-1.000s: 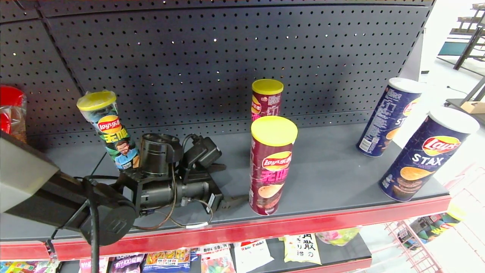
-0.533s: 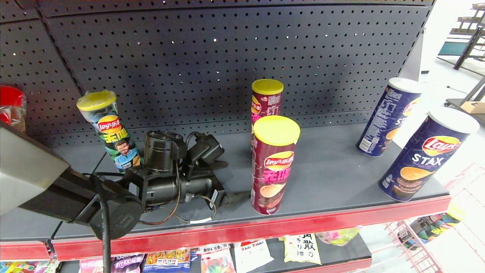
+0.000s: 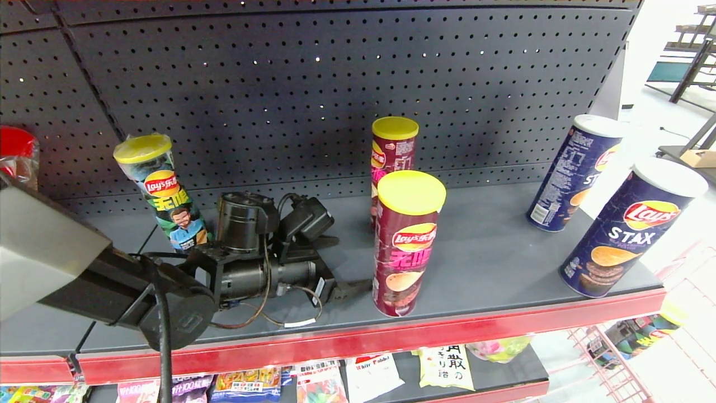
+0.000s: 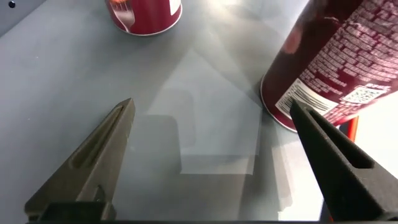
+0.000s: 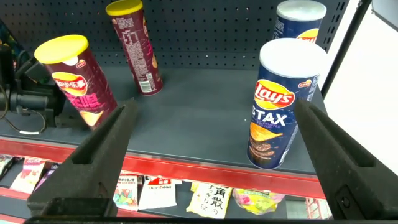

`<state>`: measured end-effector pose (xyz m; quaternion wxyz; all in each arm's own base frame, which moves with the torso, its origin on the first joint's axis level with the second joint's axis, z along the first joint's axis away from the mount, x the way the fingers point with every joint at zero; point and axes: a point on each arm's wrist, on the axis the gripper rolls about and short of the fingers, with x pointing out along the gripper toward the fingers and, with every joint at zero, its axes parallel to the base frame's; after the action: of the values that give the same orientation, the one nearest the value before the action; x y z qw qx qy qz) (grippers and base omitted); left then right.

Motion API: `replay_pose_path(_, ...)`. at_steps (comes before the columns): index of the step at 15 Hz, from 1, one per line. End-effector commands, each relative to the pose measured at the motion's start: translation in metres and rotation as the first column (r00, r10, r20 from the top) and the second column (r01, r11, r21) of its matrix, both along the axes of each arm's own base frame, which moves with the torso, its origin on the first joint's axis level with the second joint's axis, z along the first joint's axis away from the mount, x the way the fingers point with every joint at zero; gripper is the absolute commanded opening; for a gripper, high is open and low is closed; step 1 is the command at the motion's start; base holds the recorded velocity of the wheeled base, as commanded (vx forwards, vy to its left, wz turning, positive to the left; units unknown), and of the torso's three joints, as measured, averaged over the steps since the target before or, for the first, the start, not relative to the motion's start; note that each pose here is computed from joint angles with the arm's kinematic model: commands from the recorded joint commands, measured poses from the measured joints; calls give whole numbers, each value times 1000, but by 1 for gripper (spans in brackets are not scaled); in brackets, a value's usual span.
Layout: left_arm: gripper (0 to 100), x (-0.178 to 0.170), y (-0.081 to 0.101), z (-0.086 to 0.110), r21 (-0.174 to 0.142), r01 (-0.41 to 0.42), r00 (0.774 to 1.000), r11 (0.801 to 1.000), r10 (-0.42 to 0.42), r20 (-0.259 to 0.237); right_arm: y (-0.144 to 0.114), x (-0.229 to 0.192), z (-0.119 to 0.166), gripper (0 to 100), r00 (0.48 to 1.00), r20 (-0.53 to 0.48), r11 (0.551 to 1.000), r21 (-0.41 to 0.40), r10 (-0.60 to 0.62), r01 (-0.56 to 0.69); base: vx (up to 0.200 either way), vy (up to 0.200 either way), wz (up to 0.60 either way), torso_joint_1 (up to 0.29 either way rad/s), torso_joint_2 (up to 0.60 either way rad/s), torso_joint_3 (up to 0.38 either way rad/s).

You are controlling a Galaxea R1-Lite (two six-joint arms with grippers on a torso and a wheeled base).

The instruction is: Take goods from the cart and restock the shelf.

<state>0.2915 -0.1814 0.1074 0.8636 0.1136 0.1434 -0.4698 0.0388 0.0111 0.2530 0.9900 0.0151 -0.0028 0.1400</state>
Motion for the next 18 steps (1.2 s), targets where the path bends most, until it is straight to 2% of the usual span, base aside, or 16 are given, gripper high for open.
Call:
replay_pose_path(1, 100, 1, -1, -1, 1, 0, 1000, 1000, 0, -1, 0, 1, 0, 100, 1000, -2, 1000, -1, 1, -1, 0, 0, 0, 0, 0, 0)
replay_pose_path(18, 100, 2, -8, -5, 3, 16, 1000, 1000, -16, -7, 1, 2, -1, 100, 1000, -10, 1000, 4, 3, -3, 0, 0, 0, 0, 0, 0)
